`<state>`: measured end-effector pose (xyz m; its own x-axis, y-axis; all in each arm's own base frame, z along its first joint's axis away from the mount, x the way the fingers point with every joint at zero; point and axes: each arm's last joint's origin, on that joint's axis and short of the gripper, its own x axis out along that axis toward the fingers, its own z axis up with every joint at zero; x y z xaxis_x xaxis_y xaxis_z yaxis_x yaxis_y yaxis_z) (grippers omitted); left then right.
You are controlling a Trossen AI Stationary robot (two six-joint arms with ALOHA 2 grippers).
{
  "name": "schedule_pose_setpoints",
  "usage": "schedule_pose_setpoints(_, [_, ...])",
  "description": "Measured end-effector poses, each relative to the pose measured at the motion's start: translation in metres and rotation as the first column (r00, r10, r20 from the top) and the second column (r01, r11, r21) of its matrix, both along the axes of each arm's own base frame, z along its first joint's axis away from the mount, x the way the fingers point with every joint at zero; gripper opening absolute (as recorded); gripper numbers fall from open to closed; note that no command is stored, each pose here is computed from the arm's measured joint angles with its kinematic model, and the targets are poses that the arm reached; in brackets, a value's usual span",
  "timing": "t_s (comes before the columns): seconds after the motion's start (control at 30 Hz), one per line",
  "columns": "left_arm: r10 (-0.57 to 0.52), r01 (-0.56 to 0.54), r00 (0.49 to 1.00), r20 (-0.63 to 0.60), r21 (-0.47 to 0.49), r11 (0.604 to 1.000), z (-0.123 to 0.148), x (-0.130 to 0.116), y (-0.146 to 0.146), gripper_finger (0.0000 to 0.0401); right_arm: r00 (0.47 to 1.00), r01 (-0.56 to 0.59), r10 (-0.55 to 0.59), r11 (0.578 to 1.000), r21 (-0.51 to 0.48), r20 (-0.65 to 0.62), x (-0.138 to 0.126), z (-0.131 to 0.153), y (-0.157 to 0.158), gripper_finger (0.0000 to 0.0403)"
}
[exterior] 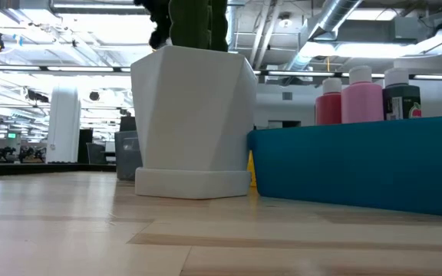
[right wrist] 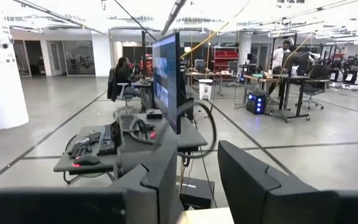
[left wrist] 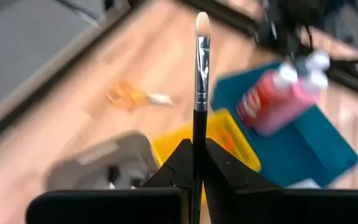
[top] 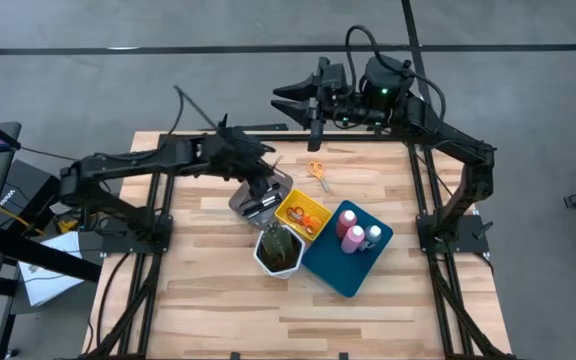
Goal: Pick & Place Paint Supplies
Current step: Put the makeup brush into the black bin
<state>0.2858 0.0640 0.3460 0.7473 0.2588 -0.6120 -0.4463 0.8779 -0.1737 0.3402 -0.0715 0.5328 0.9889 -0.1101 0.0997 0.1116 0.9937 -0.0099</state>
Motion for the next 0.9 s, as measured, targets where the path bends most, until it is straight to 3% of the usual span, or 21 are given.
schedule_pose_setpoints(0.17, [-0.084, 0.066, 0.987, -0.138, -0.131, 0.989, -0.031, 0.013, 0.011, 0.0007, 1.000, 0.000, 0.000, 1.000, 0.005, -0.025, -0.005, 0.000, 0.001, 0.0113])
schedule_pose_setpoints(0.3, [-0.133, 0.096, 0.961, -0.243, -0.158, 0.983, -0.052, 0.018, 0.022, 0.0007, 0.999, 0.000, 0.000, 1.000, 0.010, -0.046, -0.010, 0.001, 0.002, 0.0113])
schedule_pose_setpoints(0.7, [-0.226, 0.123, 0.910, -0.348, -0.295, 0.948, -0.117, 0.015, 0.054, 0.0008, 0.994, -0.004, 0.008, 0.999, 0.043, -0.106, -0.010, -0.005, 0.004, 0.0113])
schedule_pose_setpoints(0.9, [-0.233, 0.144, 0.920, -0.314, -0.280, 0.949, -0.130, 0.011, 0.064, 0.0008, 0.994, 0.010, -0.003, 0.997, 0.070, -0.106, -0.011, -0.005, -0.001, 0.0113])
